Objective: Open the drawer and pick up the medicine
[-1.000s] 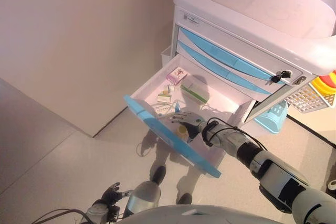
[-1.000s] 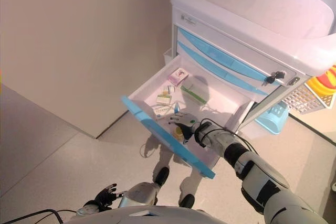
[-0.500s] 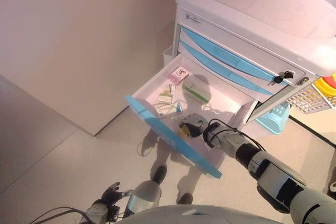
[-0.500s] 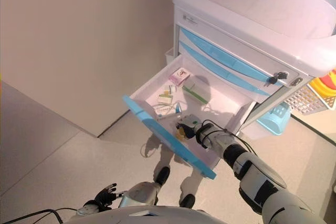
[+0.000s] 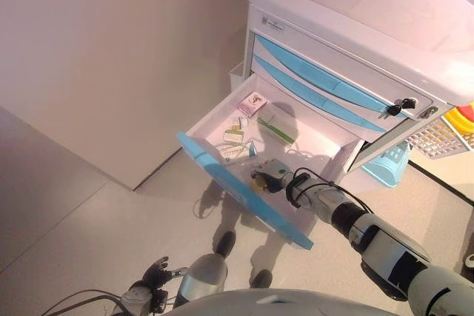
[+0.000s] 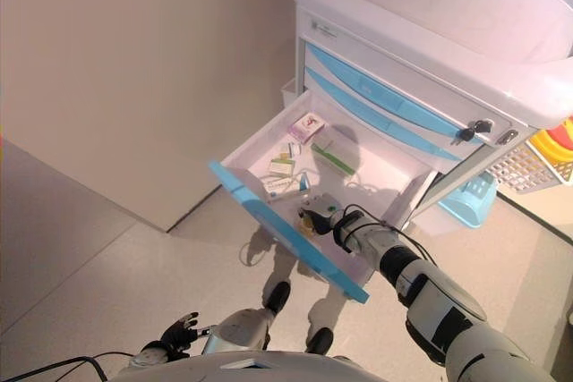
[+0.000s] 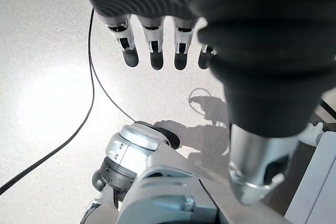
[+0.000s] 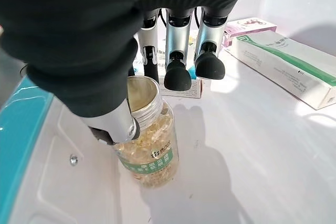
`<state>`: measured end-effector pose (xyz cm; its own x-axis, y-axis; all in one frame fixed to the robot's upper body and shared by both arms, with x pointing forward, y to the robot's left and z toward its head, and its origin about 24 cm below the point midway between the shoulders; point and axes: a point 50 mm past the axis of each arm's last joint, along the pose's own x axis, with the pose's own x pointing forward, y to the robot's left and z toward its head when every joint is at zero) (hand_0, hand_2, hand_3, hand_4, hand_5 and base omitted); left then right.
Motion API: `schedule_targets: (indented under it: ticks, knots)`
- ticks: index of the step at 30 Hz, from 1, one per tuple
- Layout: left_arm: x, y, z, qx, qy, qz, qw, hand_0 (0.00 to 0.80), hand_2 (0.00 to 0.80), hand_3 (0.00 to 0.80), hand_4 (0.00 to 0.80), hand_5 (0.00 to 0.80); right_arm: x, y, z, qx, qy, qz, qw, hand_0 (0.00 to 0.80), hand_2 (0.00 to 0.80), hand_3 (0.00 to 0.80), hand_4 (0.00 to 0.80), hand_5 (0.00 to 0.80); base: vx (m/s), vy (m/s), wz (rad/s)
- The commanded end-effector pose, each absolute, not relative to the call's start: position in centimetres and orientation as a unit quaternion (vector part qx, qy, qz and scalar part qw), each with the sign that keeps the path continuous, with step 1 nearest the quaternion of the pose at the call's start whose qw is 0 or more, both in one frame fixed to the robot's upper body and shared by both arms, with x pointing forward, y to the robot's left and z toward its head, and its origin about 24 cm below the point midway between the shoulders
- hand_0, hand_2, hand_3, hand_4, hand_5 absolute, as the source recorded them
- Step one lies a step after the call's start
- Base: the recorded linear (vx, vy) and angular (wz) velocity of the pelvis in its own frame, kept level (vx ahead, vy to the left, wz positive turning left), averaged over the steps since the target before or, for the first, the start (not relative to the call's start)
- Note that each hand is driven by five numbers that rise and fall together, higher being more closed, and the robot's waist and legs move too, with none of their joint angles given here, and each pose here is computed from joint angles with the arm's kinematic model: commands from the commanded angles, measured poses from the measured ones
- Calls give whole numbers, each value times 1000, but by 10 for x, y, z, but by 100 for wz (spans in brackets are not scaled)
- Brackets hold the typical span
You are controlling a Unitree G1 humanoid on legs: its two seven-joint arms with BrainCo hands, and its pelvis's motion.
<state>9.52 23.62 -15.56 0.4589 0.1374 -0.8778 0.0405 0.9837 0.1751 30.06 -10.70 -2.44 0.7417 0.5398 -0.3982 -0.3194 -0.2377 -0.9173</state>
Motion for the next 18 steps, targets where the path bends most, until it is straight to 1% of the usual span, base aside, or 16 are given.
schedule_targets:
  ticks: [1,4,5,7,9,12,13,15,16,18]
  knots:
    - [101,239,-154,116,516,11,849,0,0,0,0,0,315,-92,8,-712,-122,342,601,800,800,800,800,800,0,0,0]
    - [99,245,-153,115,521,22,846,0,0,0,0,0,321,-91,38,-710,-123,352,597,800,800,800,800,800,22,2,-3]
    - [97,249,-152,114,524,32,844,0,0,0,0,0,323,-90,60,-710,-125,357,594,800,800,800,800,800,26,9,-10]
    - [95,254,-152,111,527,42,842,0,0,0,0,0,321,-94,83,-710,-123,366,589,800,800,800,800,800,32,22,-14]
    - [91,262,-150,109,533,58,837,0,0,0,0,0,318,-107,130,-715,-130,364,582,800,800,800,800,800,45,30,-27]
    - [88,268,-150,107,536,72,834,0,0,0,0,0,316,-125,176,-728,-146,349,571,800,800,800,800,800,38,31,-31]
    - [85,270,-149,106,538,77,833,0,0,0,0,0,313,-131,204,-732,-152,343,569,800,800,800,800,800,45,30,-25]
    - [81,273,-149,110,539,80,831,0,0,0,0,0,311,-140,244,-727,-158,337,577,800,800,800,800,800,54,29,-32]
    - [80,273,-149,110,539,81,831,0,0,0,0,0,309,-141,255,-720,-160,339,584,800,800,800,800,800,59,27,-37]
    - [77,274,-149,112,542,83,829,0,0,0,0,0,303,-143,286,-673,-167,347,631,800,800,800,800,800,60,27,-22]
